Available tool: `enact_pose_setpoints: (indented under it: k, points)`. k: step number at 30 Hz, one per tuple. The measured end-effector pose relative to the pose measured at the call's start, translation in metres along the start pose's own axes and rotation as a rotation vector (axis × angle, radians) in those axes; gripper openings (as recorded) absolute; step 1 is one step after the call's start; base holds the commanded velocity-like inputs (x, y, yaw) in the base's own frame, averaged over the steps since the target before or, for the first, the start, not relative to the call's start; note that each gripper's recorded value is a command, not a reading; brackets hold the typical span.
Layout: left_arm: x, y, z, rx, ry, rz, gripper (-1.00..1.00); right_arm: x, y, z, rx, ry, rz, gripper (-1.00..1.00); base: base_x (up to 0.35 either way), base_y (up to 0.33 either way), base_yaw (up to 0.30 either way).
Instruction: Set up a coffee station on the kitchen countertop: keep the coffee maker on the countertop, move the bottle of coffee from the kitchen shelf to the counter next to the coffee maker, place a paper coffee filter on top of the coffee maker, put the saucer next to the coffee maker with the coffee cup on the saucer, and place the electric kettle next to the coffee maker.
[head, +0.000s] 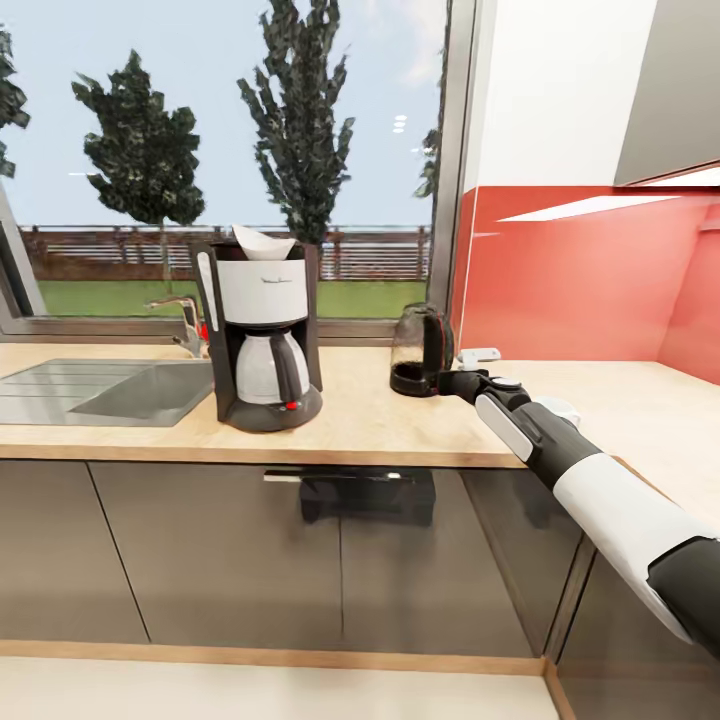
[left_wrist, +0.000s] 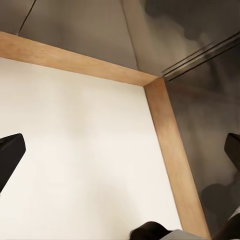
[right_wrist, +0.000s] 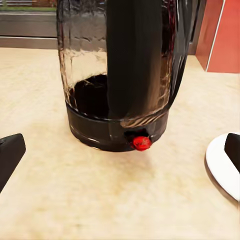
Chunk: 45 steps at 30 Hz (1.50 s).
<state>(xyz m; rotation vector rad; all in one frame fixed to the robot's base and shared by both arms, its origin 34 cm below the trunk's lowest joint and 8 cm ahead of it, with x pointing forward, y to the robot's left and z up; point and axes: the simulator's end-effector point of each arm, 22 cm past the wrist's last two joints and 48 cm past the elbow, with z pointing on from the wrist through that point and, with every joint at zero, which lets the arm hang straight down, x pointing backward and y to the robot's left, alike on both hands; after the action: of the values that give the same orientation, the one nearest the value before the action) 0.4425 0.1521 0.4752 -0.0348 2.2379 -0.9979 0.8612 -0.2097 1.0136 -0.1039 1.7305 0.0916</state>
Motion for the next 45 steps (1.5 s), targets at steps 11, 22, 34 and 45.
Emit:
enact_pose_setpoints:
  k: [11, 22, 34, 45]
  points:
    - [0.006, 0.014, -0.013, -0.025, 0.009, -0.001, 1.0, -0.009, 0.008, -0.003, -0.019, -0.021, -0.001, 1.0, 0.079, -0.004, 0.0]
    - [0.035, 0.034, -0.043, -0.085, -0.027, -0.117, 1.0, 0.001, 0.026, -0.008, -0.035, -0.008, 0.003, 1.0, 0.001, 0.0, 0.0]
    - [0.051, 0.041, -0.056, -0.123, -0.058, -0.187, 1.0, -0.001, 0.031, -0.011, -0.042, -0.02, 0.002, 1.0, 0.0, 0.0, 0.0]
    - [0.071, 0.04, -0.061, -0.153, -0.078, -0.245, 1.0, -0.025, 0.016, -0.007, -0.023, -0.052, -0.006, 1.0, 0.057, 0.0, 0.0]
